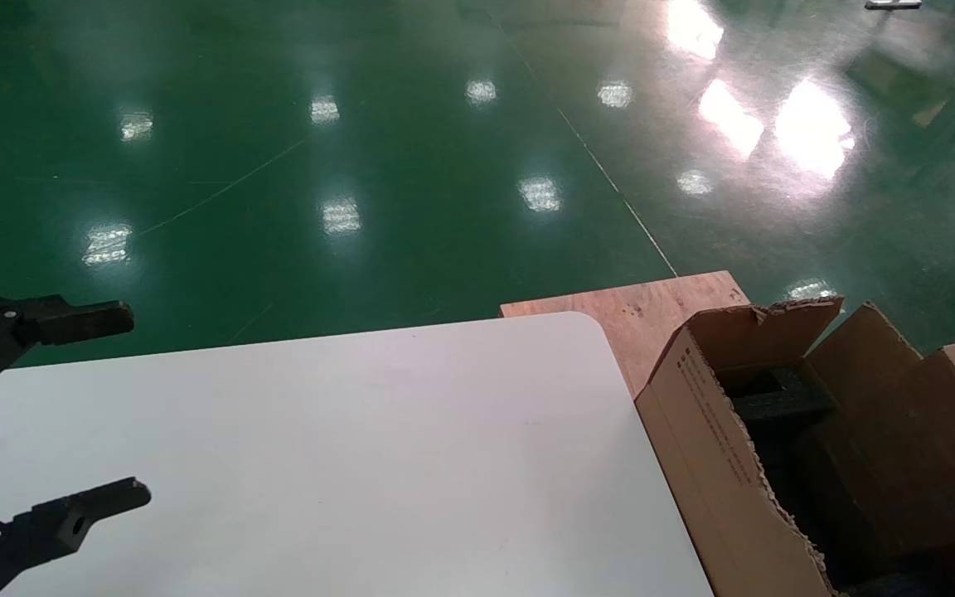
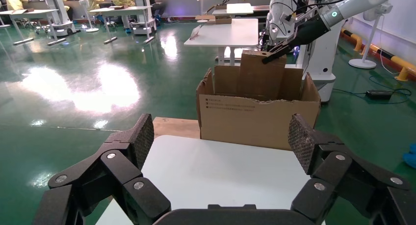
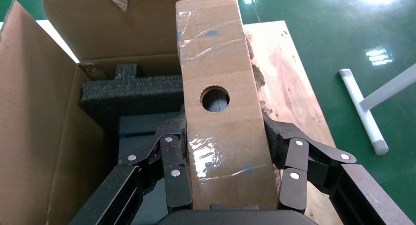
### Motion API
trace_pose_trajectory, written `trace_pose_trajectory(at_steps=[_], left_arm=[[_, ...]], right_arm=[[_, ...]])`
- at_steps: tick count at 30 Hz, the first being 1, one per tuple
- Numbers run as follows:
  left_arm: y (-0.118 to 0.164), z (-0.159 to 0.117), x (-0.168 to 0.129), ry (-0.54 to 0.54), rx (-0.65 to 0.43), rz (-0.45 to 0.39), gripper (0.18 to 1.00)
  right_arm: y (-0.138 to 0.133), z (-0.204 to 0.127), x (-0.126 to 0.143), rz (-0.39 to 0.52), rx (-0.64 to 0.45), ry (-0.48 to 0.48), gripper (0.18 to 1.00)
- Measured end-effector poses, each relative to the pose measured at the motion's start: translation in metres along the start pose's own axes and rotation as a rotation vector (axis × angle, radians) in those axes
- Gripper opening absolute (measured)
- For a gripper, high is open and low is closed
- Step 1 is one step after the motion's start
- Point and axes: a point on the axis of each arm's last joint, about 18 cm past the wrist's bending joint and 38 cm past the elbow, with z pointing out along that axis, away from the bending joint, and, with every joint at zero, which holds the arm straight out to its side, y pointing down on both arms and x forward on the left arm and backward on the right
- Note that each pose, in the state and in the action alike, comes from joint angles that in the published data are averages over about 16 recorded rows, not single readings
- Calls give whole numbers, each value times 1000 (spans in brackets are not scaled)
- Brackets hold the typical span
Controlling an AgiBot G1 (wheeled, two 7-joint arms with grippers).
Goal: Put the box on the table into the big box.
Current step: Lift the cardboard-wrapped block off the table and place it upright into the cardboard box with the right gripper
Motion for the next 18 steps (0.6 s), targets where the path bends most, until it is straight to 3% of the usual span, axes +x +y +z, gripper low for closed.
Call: trace_pose_trajectory(at_steps=[18], left_arm=[[0, 0, 0, 0, 0, 0, 1001]], right_arm=[[13, 14, 5, -3, -46, -2, 477]])
